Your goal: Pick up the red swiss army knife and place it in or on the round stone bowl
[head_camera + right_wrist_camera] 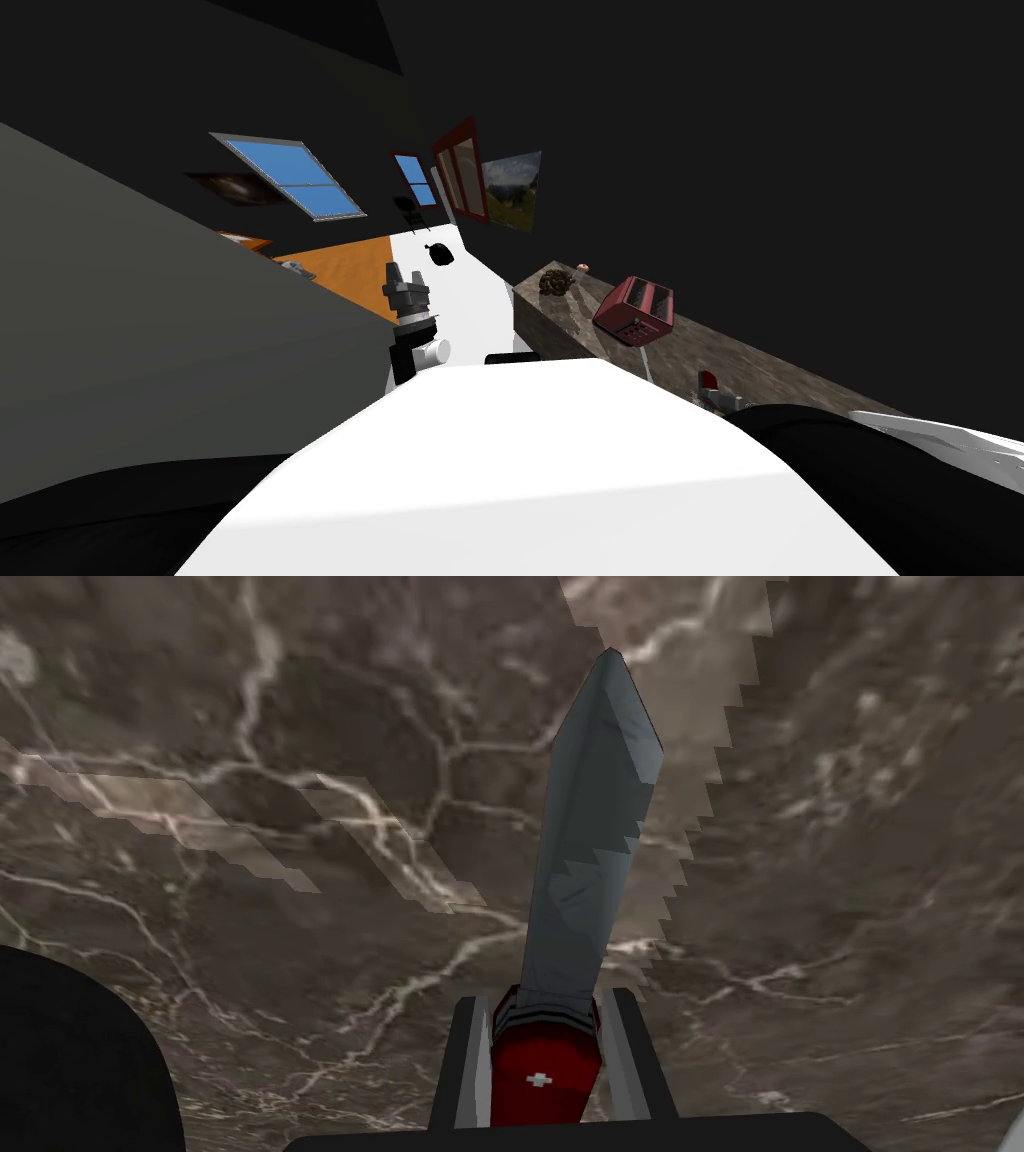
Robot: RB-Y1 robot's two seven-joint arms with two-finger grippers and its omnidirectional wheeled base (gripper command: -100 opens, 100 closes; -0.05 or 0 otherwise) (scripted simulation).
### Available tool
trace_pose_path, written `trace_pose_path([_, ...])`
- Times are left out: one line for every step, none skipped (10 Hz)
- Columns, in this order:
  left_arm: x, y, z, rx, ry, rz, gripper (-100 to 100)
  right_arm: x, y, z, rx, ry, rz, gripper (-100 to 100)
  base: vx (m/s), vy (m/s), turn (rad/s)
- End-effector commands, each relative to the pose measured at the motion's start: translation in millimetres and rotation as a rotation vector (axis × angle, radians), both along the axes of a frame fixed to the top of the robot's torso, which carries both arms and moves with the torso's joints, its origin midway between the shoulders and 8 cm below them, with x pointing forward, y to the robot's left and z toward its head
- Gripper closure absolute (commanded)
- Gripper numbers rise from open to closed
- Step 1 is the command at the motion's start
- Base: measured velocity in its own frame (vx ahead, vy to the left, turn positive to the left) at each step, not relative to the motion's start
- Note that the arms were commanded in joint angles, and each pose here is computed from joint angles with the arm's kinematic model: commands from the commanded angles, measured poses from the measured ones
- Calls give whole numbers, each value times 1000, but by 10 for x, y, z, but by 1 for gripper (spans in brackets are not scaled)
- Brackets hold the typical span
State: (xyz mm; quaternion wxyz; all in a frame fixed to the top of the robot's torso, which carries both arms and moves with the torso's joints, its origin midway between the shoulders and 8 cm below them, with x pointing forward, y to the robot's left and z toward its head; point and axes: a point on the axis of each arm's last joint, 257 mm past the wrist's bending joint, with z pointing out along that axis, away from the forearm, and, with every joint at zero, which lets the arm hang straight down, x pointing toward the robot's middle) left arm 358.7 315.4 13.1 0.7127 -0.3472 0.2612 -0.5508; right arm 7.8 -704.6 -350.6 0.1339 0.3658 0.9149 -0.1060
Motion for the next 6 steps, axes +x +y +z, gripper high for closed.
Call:
trace_pose_path([0,0,0,0,0,0,0,0,0,0,0,0,0,100,0,0,0])
trace_pose_path([0,0,0,0,0,0,0,-3,-2,0,0,0,-1,100,0,0,0])
trace_pose_path([0,0,0,0,0,0,0,-3,-2,0,0,1,0,100,0,0,0])
trace_pose_path([0,0,0,0,0,0,0,-3,-2,1,-1,1,0,0,0,0,0])
trace_pose_path([0,0,0,0,0,0,0,74,6,63,-2,2,-3,100,-10,-18,62])
trace_pose_path([0,0,0,0,0,0,0,149,12,110,-2,4,-5,100,-33,-25,65])
